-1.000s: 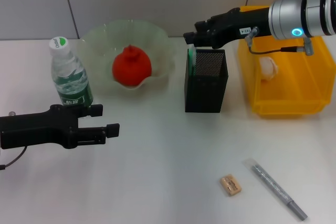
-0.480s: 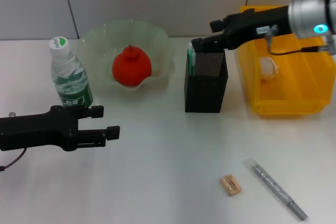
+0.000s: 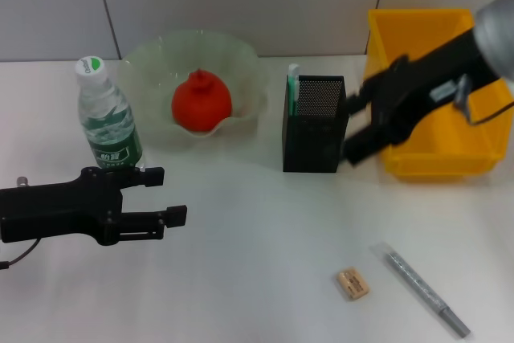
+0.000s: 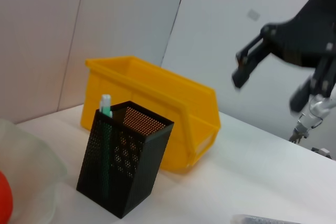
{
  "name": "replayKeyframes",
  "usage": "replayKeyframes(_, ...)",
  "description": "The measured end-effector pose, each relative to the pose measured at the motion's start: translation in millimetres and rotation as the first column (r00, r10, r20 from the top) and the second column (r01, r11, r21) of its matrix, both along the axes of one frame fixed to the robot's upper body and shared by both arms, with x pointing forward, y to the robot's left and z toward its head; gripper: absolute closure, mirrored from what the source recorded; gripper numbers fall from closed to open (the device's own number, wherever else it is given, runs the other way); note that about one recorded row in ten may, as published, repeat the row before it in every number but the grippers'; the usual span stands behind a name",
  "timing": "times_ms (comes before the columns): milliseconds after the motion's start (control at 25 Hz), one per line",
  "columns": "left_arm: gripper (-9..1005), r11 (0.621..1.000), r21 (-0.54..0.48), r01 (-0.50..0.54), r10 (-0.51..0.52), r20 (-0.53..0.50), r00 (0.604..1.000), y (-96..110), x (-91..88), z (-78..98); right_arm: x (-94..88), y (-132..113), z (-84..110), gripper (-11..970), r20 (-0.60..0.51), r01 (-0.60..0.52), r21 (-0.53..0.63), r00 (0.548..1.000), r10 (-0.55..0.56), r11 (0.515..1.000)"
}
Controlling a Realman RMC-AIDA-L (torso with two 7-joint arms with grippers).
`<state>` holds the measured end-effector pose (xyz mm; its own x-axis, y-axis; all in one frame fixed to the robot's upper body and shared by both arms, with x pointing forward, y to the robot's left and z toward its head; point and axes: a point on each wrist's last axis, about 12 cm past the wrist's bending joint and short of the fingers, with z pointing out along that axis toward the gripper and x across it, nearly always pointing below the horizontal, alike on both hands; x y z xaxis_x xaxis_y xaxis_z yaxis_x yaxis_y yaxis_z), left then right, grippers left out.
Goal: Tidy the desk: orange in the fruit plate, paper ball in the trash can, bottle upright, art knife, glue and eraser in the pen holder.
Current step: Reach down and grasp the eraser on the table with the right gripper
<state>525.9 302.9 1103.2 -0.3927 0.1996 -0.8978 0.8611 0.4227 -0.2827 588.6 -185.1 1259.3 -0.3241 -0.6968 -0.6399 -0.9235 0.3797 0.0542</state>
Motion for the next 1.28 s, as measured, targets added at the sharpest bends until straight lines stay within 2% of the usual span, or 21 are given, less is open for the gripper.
replayKeyframes(40,137,1.0,0.001,0.002,-0.002,0.005,1.0,0.0,-0.1,-0.3,-0.7,13.3,-4.0,149,-0.017,-0.032,-0.099,0.999,0.031,0.995)
replayKeyframes(80,137,1.0,0.002,0.004,-0.004,0.008,1.0,-0.2,-0.1,-0.3,-0.7,13.3,-4.0,148,-0.017,-0.032,-0.099,0.999,0.031,0.995)
replayKeyframes(160,137,1.0,0.004,0.006,-0.006,0.012,1.0,-0.1,1.1,0.4,-1.9,35.1,-14.9,148,-0.041,-0.097,-0.234,0.995,0.09,0.967)
replayKeyframes(320,137,1.0,-0.01,-0.008,0.008,0.018,1.0,0.9,2.2,1.5,-5.0,54.1,-26.7,148,-0.065,-0.169,-0.326,0.986,0.156,0.93)
replayKeyframes(440,137,1.0,-0.021,-0.016,0.016,0.017,1.0,0.0,1.0,0.2,-8.6,73.9,-45.0,148,-0.093,-0.244,-0.404,0.97,0.225,0.882)
replayKeyframes(480,137,1.0,-0.023,-0.019,0.02,0.016,1.0,-0.6,0.2,-1.0,-8.6,73.9,-45.0,148,-0.093,-0.244,-0.404,0.97,0.225,0.882)
replayKeyframes(840,137,0.999,-0.033,-0.043,0.043,-0.003,0.999,2.1,-4.5,-6.5,-19.7,87.1,-88.3,149,-0.183,-0.337,-0.506,0.941,0.284,0.794)
replayKeyframes(1280,136,0.998,-0.036,-0.044,0.043,-0.003,0.999,1.0,-6.5,-11.9,-26.6,91.3,-109.8,148,-0.184,-0.35,-0.534,0.936,0.299,0.769)
